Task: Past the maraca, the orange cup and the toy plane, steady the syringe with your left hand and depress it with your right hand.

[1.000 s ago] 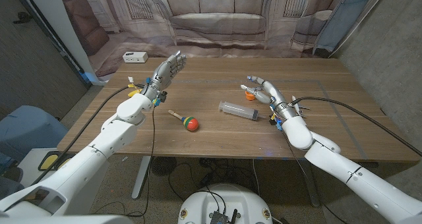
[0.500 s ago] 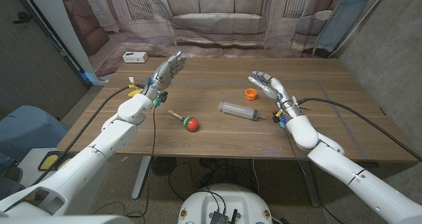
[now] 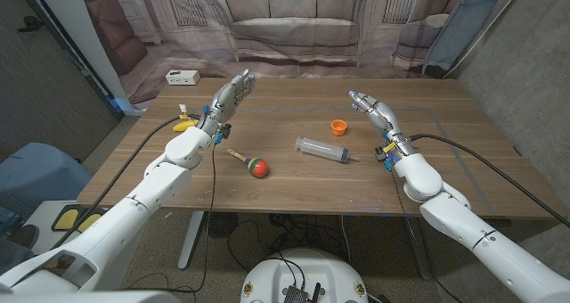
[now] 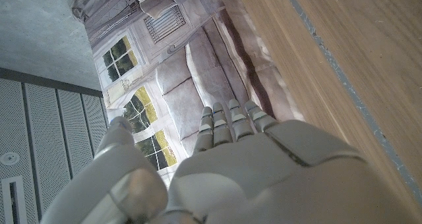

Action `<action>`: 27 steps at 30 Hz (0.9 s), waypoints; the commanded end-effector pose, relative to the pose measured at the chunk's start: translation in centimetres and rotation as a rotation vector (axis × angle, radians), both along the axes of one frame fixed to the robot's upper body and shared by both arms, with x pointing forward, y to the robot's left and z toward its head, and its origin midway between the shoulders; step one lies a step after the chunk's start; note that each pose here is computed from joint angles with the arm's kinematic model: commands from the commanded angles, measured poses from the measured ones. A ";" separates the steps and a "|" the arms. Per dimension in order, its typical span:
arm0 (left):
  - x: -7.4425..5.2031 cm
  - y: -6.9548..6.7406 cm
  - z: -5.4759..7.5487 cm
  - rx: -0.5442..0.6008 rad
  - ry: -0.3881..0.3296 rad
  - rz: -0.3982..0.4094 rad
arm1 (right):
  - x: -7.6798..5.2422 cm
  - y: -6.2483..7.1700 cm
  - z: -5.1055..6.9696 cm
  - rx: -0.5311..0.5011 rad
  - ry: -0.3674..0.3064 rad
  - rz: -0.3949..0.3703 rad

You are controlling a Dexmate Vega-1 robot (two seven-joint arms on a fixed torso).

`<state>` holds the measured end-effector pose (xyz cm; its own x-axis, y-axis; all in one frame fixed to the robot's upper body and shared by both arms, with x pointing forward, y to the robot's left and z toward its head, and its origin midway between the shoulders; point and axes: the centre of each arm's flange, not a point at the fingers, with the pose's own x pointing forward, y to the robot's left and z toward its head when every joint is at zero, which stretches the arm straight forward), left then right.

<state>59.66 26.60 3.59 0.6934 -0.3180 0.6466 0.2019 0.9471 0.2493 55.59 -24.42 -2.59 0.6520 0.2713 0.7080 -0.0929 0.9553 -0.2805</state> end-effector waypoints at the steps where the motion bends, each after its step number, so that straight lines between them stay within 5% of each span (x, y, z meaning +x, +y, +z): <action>1: 0.1 1.1 0.1 -0.036 0.002 -0.019 | 1.0 -0.8 0.6 0.131 0.011 0.109; 27: 0.8 3.5 -0.4 -0.022 0.033 -0.059 | 2.2 -0.9 -0.1 0.160 0.069 0.096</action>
<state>60.11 29.14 3.25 0.7011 -0.3275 0.6334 0.2379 0.9448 0.2252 57.22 -25.34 -2.30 0.6565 0.2391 0.7155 -0.1903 0.9703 -0.1497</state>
